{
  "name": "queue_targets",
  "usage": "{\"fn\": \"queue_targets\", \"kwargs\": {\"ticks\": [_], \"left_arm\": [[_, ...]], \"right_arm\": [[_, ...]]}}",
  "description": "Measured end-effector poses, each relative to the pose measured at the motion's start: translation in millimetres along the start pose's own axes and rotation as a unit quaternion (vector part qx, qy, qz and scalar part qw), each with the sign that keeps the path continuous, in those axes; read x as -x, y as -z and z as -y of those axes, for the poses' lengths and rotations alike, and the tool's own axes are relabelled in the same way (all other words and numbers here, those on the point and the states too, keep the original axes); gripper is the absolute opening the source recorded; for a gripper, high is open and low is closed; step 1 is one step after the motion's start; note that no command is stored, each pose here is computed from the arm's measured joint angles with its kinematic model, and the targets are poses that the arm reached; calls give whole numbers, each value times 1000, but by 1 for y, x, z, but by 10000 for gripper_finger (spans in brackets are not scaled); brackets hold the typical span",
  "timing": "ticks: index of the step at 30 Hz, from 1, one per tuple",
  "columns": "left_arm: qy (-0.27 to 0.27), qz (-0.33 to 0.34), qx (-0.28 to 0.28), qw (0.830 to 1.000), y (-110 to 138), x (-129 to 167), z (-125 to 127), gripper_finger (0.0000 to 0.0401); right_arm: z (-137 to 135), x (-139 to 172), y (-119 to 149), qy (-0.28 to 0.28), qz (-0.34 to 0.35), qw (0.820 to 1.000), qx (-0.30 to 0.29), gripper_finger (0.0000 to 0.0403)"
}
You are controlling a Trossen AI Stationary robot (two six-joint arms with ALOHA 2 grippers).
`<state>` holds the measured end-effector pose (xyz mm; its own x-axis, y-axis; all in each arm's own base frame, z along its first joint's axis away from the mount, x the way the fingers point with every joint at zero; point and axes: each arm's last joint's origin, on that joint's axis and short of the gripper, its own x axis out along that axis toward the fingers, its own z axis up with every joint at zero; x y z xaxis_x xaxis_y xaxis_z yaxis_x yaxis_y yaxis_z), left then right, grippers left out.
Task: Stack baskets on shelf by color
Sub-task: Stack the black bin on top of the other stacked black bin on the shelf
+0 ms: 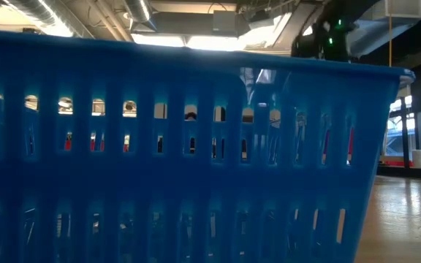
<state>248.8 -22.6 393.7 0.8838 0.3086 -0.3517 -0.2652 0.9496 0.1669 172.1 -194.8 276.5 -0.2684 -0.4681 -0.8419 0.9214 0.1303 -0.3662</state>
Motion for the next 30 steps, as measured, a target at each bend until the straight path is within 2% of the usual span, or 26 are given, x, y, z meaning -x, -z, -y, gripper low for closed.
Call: {"fn": "queue_targets", "kwargs": {"ticks": [5,9,11,14,16,20,21,25,28,30], "left_arm": [[-11,-29,55,998,6,-1,-3,55],[-47,-86,108,989,19,0,-9,55],[-65,-116,148,980,26,1,-12,55],[-93,-163,228,955,37,3,-17,55],[-98,-199,262,939,43,5,-19,55],[-54,-278,286,915,54,13,-12,55],[-35,-302,309,901,55,15,-8,55],[31,-385,440,811,58,22,8,55],[21,-414,492,766,60,26,25,55],[12,-427,519,740,61,30,36,55]], "right_arm": [[5,55,1,-73,75,993,60,0],[9,100,17,-178,132,966,132,0],[11,119,29,-232,155,945,172,0],[15,141,48,-306,176,907,230,0],[18,151,59,-352,184,877,269,0],[18,167,78,-429,189,817,335,0],[18,170,82,-444,189,804,348,0],[15,179,92,-480,193,764,386,0],[12,183,97,-493,203,740,409,0],[11,186,100,-506,208,718,430,0]]}}
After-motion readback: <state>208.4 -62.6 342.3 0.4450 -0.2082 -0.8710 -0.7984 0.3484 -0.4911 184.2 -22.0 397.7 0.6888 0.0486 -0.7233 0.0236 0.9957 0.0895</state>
